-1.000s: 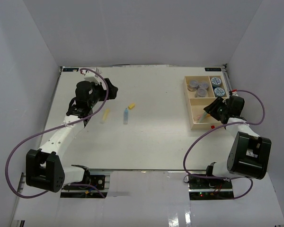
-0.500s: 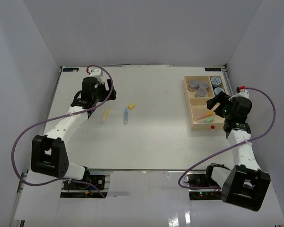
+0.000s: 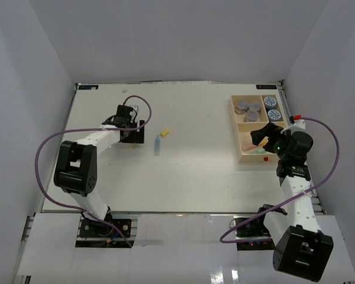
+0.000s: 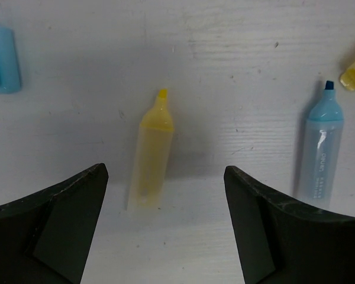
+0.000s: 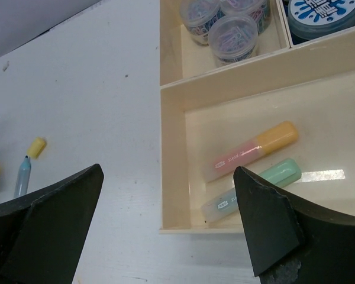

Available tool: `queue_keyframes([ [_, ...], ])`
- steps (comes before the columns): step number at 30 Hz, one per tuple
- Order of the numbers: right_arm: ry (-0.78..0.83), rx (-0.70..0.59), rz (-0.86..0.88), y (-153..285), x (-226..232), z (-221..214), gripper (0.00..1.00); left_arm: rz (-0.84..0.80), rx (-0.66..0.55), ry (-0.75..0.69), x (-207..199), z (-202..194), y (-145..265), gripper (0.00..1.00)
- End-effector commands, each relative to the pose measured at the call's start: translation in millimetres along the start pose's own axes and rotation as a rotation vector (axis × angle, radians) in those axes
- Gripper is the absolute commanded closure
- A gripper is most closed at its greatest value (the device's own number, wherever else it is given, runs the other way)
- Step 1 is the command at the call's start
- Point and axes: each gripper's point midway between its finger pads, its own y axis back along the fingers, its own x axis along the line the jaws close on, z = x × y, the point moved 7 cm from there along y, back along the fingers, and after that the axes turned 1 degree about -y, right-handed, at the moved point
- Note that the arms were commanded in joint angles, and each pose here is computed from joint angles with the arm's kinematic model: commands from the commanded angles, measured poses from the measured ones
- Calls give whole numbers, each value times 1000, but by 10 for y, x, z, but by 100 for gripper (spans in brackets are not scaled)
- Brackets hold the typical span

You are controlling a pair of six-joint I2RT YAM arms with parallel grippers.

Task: Sort the stationery into containers
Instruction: Pick up the pen from the center of the board.

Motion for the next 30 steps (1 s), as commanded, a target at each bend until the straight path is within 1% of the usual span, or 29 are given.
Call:
queue_keyframes([
  [1,30,-26,55,-14,47,14,3,10,0,-28,24,64,35,10],
  [5,30,-20,59,-21,44,-11,3,5,62,-33,38,-47,-103,16],
  [9,30,-15,66,-29,47,-20,3,-4,91,-24,39,-81,-130,23],
  [12,28,-14,69,-32,47,-20,3,-18,105,-21,23,-99,-133,24],
  [15,27,-12,71,-35,49,-29,3,-48,117,-17,-11,-106,-149,30],
  [16,24,-11,71,-37,46,-30,3,-54,123,-14,-16,-106,-157,35],
  [19,26,-11,73,-39,46,-28,3,-62,138,-12,-35,-117,-156,43],
  [21,24,-7,76,-43,51,-32,3,-62,132,-4,-40,-95,-139,43],
  [23,25,-11,78,-44,55,-14,3,-100,134,15,-80,-101,-104,43],
  [27,24,-6,84,-49,54,-32,3,-94,169,22,-70,-211,-92,44],
  [30,21,2,100,-48,68,-48,3,-100,178,31,-78,-243,-82,50],
])
